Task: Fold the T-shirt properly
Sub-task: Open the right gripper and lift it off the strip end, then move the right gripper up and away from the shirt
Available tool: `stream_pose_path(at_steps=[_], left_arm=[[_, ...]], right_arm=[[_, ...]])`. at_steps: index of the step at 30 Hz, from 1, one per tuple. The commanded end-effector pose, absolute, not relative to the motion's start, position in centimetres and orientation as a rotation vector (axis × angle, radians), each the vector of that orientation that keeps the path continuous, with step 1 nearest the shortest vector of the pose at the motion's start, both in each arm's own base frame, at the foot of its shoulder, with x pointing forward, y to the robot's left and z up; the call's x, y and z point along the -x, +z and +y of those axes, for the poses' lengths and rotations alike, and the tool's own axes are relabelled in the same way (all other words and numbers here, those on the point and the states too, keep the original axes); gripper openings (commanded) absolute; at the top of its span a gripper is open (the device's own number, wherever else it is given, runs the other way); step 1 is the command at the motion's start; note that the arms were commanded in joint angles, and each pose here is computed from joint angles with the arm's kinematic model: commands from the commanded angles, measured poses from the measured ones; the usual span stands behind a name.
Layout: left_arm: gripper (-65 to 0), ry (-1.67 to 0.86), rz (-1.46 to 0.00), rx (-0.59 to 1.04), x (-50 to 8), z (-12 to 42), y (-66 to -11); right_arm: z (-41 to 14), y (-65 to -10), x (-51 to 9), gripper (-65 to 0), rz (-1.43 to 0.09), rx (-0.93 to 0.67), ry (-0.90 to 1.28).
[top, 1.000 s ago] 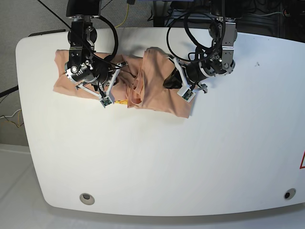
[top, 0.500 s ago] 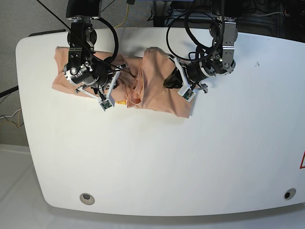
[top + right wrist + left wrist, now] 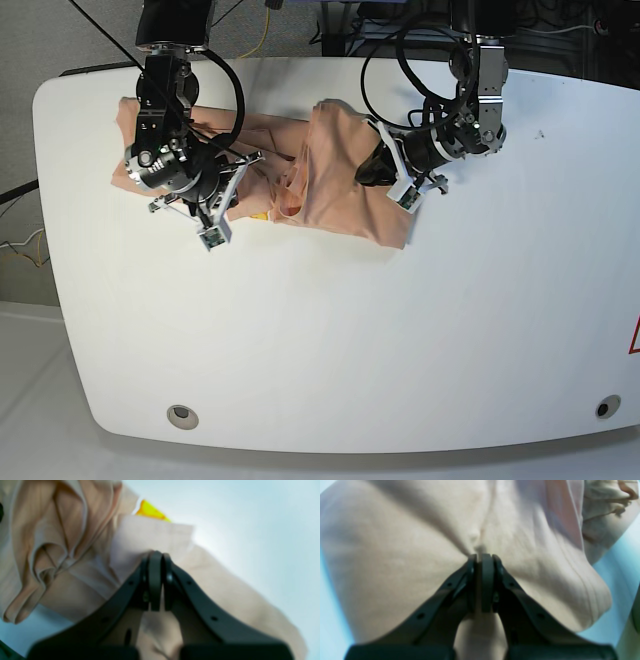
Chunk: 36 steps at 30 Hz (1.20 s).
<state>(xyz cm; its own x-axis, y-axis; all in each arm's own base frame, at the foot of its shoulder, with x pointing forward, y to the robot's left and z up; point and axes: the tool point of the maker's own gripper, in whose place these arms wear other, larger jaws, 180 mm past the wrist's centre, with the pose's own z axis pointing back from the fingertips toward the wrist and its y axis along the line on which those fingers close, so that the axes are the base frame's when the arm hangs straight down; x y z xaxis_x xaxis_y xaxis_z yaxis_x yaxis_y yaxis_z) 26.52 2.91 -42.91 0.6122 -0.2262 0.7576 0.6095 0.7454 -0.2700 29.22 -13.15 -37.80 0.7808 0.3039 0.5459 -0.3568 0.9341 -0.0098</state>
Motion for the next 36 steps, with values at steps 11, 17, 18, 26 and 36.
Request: stream_pose_path(at_steps=[11,17,18,26,36], left_arm=[[-61.8,-0.524,-0.679,0.411,-26.0,6.8,-44.9],[-61.8,-0.464,-0.693,0.376,-26.5,9.0,-44.8],[-61.8,-0.454,-0.695,0.370,-26.6,9.4,-44.8],[-61.8,-0.417,-0.706,0.346,-27.0,10.9,-44.6],[-61.8,-0.422,-0.702,0.336,-26.9,11.4,-44.7]], right_arm=[[-20.8,-34.3,-29.9,-50.4,-0.703,0.001,0.093],[-22.1,-35.1,-28.6,-48.9,-0.674,0.015,0.051],[-22.1,-35.2,-28.5,-48.9,-0.673,0.016,0.049],[-22.4,-35.9,-27.5,-48.7,-0.654,0.007,0.000],[-24.5,-36.5,-25.7,-46.6,-0.648,0.010,-0.154]])
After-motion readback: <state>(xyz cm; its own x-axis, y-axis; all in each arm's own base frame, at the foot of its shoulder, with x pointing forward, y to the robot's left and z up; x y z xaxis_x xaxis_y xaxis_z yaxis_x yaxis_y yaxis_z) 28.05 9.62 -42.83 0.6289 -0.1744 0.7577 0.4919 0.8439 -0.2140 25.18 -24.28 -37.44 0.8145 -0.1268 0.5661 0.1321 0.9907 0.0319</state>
